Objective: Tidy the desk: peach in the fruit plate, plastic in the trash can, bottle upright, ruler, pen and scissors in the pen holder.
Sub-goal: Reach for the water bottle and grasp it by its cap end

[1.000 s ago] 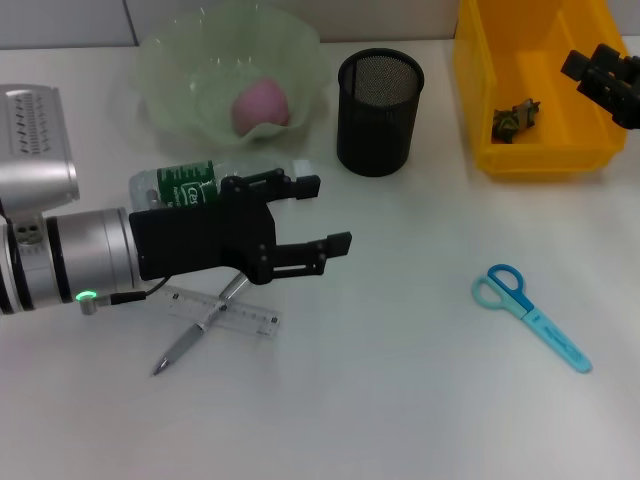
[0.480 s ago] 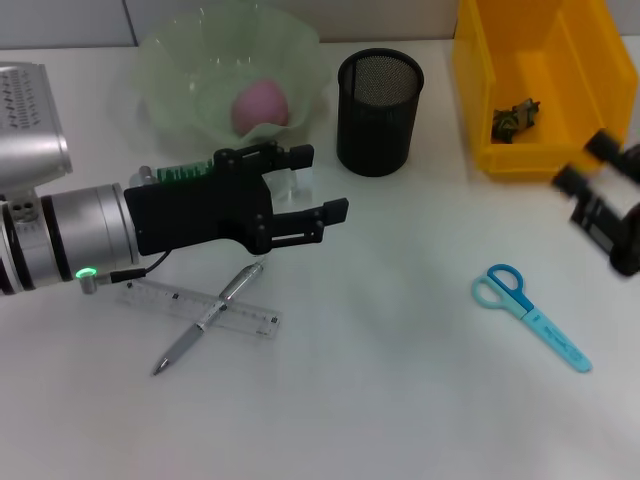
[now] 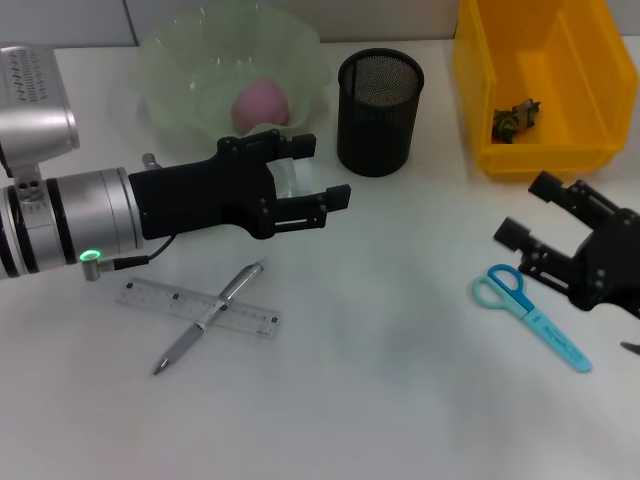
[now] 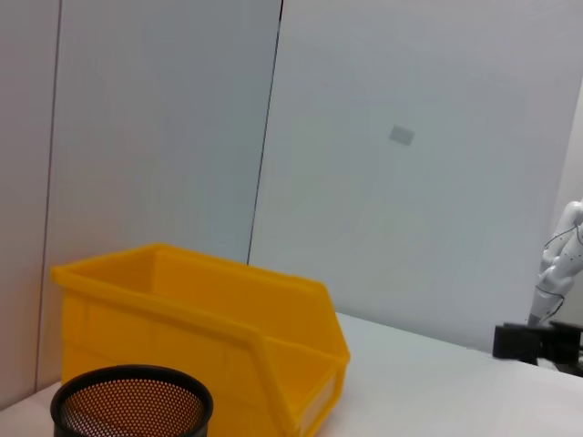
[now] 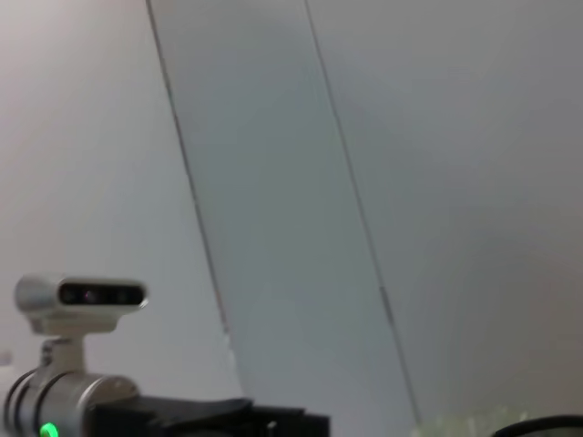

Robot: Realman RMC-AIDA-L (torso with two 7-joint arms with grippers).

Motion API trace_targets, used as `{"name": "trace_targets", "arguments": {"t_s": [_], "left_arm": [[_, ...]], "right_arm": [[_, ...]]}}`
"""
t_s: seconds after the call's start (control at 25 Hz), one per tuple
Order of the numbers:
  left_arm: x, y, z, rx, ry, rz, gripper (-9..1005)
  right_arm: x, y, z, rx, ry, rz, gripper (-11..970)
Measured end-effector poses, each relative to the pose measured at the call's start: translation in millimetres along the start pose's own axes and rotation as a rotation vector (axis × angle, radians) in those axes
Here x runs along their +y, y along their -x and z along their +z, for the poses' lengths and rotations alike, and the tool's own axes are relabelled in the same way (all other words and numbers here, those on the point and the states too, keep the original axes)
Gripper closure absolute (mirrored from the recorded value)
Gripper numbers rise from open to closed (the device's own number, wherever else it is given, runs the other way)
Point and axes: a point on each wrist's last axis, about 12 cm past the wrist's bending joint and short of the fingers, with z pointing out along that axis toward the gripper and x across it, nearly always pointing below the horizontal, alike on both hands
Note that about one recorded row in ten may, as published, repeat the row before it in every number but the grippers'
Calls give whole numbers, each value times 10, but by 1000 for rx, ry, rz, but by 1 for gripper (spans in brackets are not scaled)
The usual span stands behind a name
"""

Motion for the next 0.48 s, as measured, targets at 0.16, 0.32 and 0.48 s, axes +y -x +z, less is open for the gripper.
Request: {"name": "trace_targets", "arguments": {"t_s": [0.16,0.32,0.48], "left_arm": [[4,18,0,13,-6,14,229],[44,109,16,70,-15,23,230],[110,276,100,192,5,65,231]], "right_arm": [[38,-39,52,45,57,6,246],[62,-65,74,58,74,16,162],[82,-117,97,68,63,43,141]]}}
